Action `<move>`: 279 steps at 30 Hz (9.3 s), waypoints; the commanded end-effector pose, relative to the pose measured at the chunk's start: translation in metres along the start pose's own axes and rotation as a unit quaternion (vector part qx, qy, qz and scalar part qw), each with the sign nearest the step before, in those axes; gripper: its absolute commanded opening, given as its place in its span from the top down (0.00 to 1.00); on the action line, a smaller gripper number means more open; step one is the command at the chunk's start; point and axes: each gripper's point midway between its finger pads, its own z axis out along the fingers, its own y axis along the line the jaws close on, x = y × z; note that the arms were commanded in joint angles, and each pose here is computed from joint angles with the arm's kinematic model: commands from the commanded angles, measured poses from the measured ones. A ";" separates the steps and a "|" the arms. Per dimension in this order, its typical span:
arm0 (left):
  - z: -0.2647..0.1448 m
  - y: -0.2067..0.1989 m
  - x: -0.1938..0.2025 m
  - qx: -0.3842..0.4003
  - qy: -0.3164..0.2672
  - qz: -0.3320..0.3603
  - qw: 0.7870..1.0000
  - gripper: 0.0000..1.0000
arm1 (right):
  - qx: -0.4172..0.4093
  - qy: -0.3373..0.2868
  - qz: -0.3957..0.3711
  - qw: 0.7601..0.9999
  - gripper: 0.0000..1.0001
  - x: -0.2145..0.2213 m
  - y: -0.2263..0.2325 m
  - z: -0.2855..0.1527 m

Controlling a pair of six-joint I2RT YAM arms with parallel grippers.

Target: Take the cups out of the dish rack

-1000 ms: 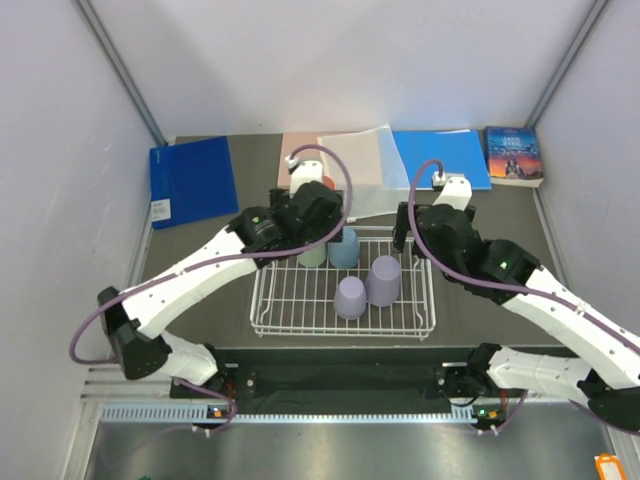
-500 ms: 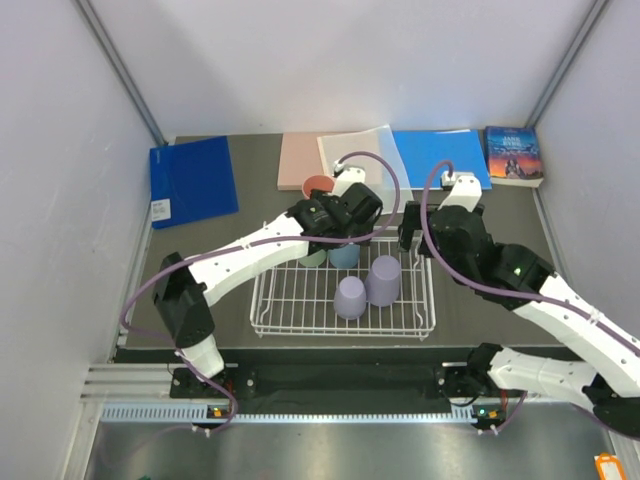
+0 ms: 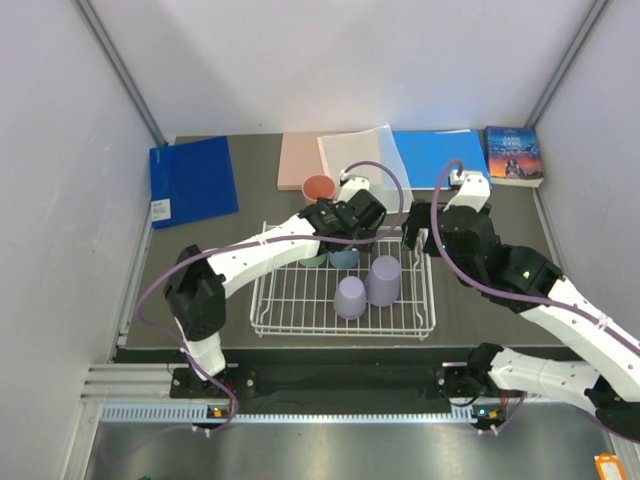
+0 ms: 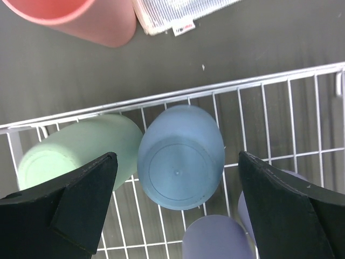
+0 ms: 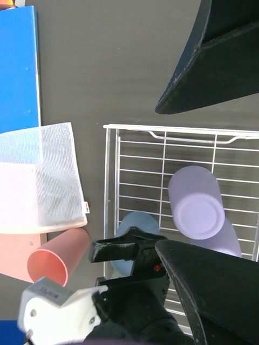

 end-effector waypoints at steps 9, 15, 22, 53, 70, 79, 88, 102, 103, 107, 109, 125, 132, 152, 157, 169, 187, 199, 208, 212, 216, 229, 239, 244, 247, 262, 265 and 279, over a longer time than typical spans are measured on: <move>0.011 -0.007 0.006 0.017 0.006 -0.007 1.000 0.60 | 0.008 -0.011 0.015 1.000 0.00 -0.005 -0.005 -0.003; 0.008 -0.003 0.006 0.007 0.020 0.008 1.000 1.00 | 0.015 -0.013 0.013 1.000 0.00 -0.004 -0.009 -0.002; -0.034 0.000 -0.038 0.030 -0.034 -0.016 0.999 1.00 | 0.023 -0.026 0.017 0.999 0.00 -0.010 -0.012 -0.003; -0.223 -0.008 -0.156 0.575 -0.162 -0.289 0.748 1.00 | -0.262 -0.158 0.160 0.938 0.12 -0.084 0.066 -0.062; -0.237 -0.018 -0.138 0.635 -0.117 -0.297 0.703 1.00 | -0.309 -0.143 0.138 0.930 0.22 -0.084 0.111 -0.042; -0.224 -0.023 -0.131 0.630 -0.097 -0.298 0.711 1.00 | -0.322 -0.116 0.132 0.930 0.85 -0.072 0.124 -0.034; -0.159 0.008 -0.111 0.465 -0.109 -0.317 0.819 0.02 | -0.148 -0.122 0.123 0.974 1.00 -0.067 0.051 -0.020; -0.102 0.083 -0.060 0.239 -0.067 -0.400 0.882 0.01 | 0.228 0.025 0.130 0.965 1.00 -0.078 -0.123 0.093; -0.105 0.086 -0.062 0.232 -0.069 -0.401 0.884 0.01 | 0.239 0.058 0.153 0.957 1.00 -0.064 -0.137 0.113; -0.114 0.096 -0.053 0.216 -0.069 -0.400 0.888 0.01 | 0.266 0.105 0.235 0.929 1.00 -0.048 -0.176 0.151; -0.114 0.098 -0.046 0.215 -0.067 -0.400 0.889 0.01 | 0.282 0.124 0.252 0.918 1.00 -0.047 -0.195 0.171; -0.103 0.125 0.005 0.134 -0.037 -0.415 0.899 0.02 | 0.380 0.207 0.336 0.836 1.00 -0.011 -0.291 0.238; -0.095 0.126 0.006 0.122 -0.028 -0.413 0.902 0.02 | 0.408 0.228 0.319 0.825 1.00 0.017 -0.309 0.249; -0.073 0.120 0.017 0.103 0.005 -0.407 0.908 0.02 | 0.379 0.238 0.355 0.821 0.81 0.043 -0.339 0.282; -0.073 0.116 0.014 0.114 0.005 -0.408 0.906 0.02 | 0.356 0.214 0.351 0.839 0.49 0.020 -0.330 0.281; -0.080 0.116 0.008 0.129 -0.012 -0.386 0.913 0.04 | 0.252 0.106 0.354 0.894 0.21 -0.095 -0.263 0.249; -0.085 0.134 0.019 0.096 -0.020 -0.308 0.946 0.04 | 0.027 0.041 0.100 0.994 0.05 -0.058 -0.017 0.073; -0.098 0.139 0.028 0.113 -0.046 -0.271 0.955 0.04 | -0.045 0.114 0.079 0.989 0.00 0.070 0.008 -0.002; -0.105 0.132 0.030 0.133 -0.050 -0.269 0.953 0.04 | -0.061 0.142 0.025 0.988 0.00 0.099 0.059 0.002; -0.104 0.136 0.038 0.121 -0.042 -0.276 0.952 0.04 | -0.056 0.137 0.012 0.989 0.00 0.101 0.065 0.012; -0.105 0.139 0.041 0.116 -0.043 -0.284 0.951 0.04 | -0.035 0.134 -0.014 0.990 0.00 0.111 0.064 0.027; -0.104 0.145 0.044 0.100 -0.045 -0.284 0.952 0.04 | 0.003 0.131 -0.032 0.991 0.57 0.119 0.058 0.040; -0.108 0.142 0.028 0.110 -0.062 -0.283 0.951 0.05 | -0.050 0.041 0.033 0.997 1.00 0.030 0.069 0.005; -0.132 0.126 -0.008 0.170 -0.099 -0.293 0.936 0.05 | -0.190 -0.053 0.135 0.971 1.00 -0.028 0.093 -0.032; -0.168 0.099 -0.041 0.281 -0.139 -0.304 0.900 0.04 | -0.231 -0.079 0.188 0.951 1.00 -0.040 0.088 -0.037; -0.264 0.055 -0.090 0.544 -0.192 -0.365 0.731 0.05 | -0.405 -0.075 0.252 0.876 1.00 -0.062 0.144 -0.034; -0.258 0.058 -0.086 0.528 -0.194 -0.368 0.741 0.06 | -0.415 -0.072 0.244 0.873 1.00 -0.066 0.151 -0.034; -0.235 0.083 -0.080 0.433 -0.216 -0.379 0.789 0.05 | -0.377 -0.089 0.220 0.895 1.00 -0.070 0.137 -0.029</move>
